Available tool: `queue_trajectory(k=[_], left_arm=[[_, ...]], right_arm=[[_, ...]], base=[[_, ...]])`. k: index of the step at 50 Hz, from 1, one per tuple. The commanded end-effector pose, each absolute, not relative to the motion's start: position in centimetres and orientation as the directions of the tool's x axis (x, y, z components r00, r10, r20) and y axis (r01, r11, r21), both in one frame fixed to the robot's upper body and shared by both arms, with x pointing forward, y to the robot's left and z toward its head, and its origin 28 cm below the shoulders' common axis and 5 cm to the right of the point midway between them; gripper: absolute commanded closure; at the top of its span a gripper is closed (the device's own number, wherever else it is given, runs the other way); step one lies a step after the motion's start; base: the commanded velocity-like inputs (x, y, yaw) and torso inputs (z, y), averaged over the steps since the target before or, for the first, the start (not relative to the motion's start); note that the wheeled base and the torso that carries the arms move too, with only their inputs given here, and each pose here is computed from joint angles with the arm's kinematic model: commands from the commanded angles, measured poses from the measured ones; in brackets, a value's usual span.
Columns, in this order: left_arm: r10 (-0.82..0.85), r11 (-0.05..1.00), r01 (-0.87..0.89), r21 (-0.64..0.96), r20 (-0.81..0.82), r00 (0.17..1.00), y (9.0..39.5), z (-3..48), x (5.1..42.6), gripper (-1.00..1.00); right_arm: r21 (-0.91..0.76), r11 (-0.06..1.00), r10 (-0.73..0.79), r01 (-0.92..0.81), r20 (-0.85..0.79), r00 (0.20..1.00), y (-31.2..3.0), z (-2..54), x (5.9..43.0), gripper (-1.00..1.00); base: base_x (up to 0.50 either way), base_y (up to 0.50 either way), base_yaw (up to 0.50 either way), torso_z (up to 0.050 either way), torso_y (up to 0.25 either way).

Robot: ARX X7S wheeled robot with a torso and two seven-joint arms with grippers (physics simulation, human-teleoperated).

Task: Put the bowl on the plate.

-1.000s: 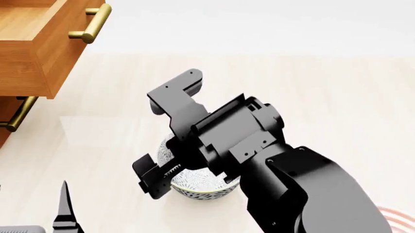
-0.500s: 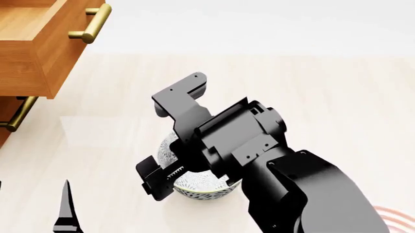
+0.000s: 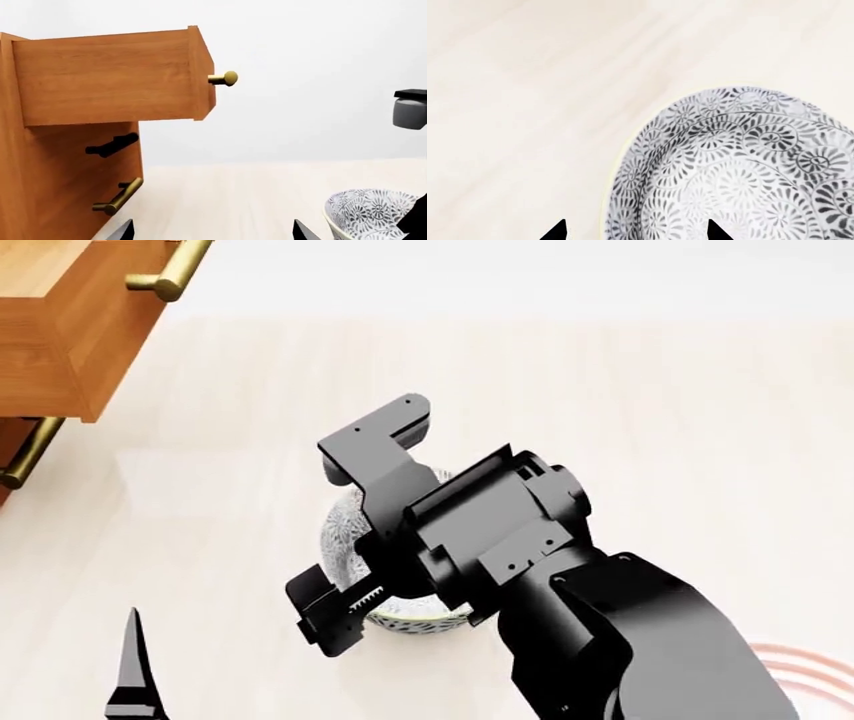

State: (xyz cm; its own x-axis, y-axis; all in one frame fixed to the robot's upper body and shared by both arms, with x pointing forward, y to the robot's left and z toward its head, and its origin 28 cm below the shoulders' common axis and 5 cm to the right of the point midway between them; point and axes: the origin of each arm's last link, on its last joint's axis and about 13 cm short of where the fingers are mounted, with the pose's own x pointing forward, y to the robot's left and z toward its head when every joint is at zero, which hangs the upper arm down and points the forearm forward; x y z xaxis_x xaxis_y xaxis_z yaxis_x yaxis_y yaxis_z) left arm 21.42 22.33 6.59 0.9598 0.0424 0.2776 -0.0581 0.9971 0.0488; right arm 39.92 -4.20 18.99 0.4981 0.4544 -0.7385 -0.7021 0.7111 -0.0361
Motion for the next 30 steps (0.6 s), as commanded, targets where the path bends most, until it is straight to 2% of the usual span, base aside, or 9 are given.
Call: queue_trajectory(k=[1,8,24,25,30], left_arm=[[0.039,0.997,-0.056,0.051,0.283,0.958,22.32,6.62,21.33,-1.00],[0.036,0.997,-0.053,0.051,0.282,0.959,22.29,6.57,21.29,-1.00],[0.038,0.998,-0.051,0.042,0.277,0.960,22.34,6.45,21.38,-1.00],[0.038,0.998,-0.051,0.042,0.277,0.960,22.33,6.44,21.38,-1.00],[0.041,0.998,-0.054,0.040,0.275,0.961,22.36,6.42,21.33,-1.00]], right_arm=[[-0.036,0.710,0.455,-0.704,-0.739,0.497,-4.15,19.00,39.90,-1.00],[-0.036,0.709,0.454,-0.704,-0.740,0.496,-4.18,18.91,39.89,-1.00],[-0.064,0.692,0.450,-0.719,-0.741,0.499,-4.04,18.83,39.92,-1.00],[-0.065,0.692,0.450,-0.719,-0.740,0.500,-4.07,18.84,39.94,1.00],[-0.076,0.693,0.443,-0.717,-0.740,0.506,-4.11,18.81,39.97,1.00]], base=[[0.00,0.00,0.00,0.000,-0.184],[0.00,0.00,0.00,0.000,-0.199],[0.00,0.00,0.00,0.000,-0.003],[0.00,0.00,0.00,0.000,0.000],[0.00,0.00,0.00,0.000,0.000]])
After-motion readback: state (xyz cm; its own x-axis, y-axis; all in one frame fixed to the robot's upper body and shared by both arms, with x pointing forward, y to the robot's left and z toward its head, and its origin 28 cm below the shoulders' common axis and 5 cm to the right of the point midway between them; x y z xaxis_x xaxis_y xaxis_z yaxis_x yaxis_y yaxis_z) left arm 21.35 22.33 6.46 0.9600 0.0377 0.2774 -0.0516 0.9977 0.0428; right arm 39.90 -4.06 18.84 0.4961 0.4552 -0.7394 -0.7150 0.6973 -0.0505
